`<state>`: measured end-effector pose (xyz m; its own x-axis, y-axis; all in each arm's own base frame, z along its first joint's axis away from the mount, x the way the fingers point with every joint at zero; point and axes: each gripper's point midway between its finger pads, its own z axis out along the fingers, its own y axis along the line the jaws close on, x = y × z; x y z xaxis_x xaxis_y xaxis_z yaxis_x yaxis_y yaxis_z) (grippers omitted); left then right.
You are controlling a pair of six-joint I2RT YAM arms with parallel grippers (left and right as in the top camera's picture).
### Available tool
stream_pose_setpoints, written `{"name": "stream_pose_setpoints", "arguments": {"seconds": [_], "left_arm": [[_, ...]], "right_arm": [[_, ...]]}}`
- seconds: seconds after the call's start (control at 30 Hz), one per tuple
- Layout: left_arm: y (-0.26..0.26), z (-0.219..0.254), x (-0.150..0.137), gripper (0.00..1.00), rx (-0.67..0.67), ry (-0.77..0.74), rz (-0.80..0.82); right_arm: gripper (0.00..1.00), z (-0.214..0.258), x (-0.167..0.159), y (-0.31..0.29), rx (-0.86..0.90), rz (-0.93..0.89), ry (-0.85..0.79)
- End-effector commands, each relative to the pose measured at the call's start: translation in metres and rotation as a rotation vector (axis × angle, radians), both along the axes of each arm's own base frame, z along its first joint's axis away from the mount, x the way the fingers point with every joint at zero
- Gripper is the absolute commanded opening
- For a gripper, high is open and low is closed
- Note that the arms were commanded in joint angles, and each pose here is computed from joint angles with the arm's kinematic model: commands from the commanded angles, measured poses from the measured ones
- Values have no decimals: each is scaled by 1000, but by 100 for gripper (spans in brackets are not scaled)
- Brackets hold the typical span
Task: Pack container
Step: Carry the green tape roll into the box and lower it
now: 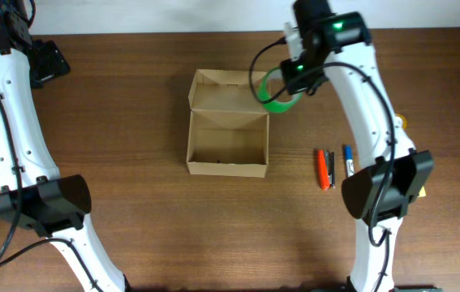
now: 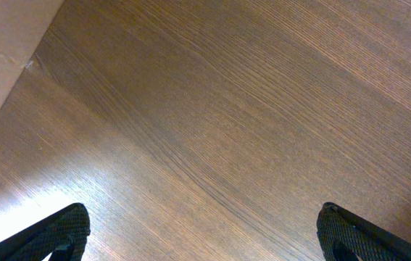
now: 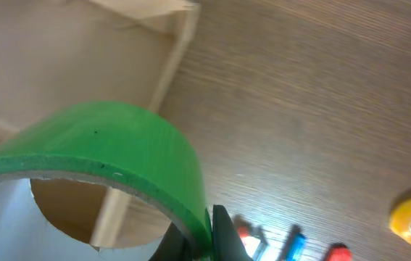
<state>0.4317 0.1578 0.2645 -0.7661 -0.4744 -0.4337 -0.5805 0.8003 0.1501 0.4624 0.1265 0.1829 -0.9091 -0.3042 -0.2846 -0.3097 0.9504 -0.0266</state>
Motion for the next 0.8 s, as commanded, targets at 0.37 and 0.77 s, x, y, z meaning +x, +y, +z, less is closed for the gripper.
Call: {"name": "stream_pose_setpoints", "arguments": {"seconds": [0.37,0.77], "left_arm": [[1,-8,2,99,-7,21,-1],[1,-8,2,100,-7,21,-1]], "right_arm": [[4,24,-52,111,23,252,-36],[4,18,-66,111,-64,275,-13]]}}
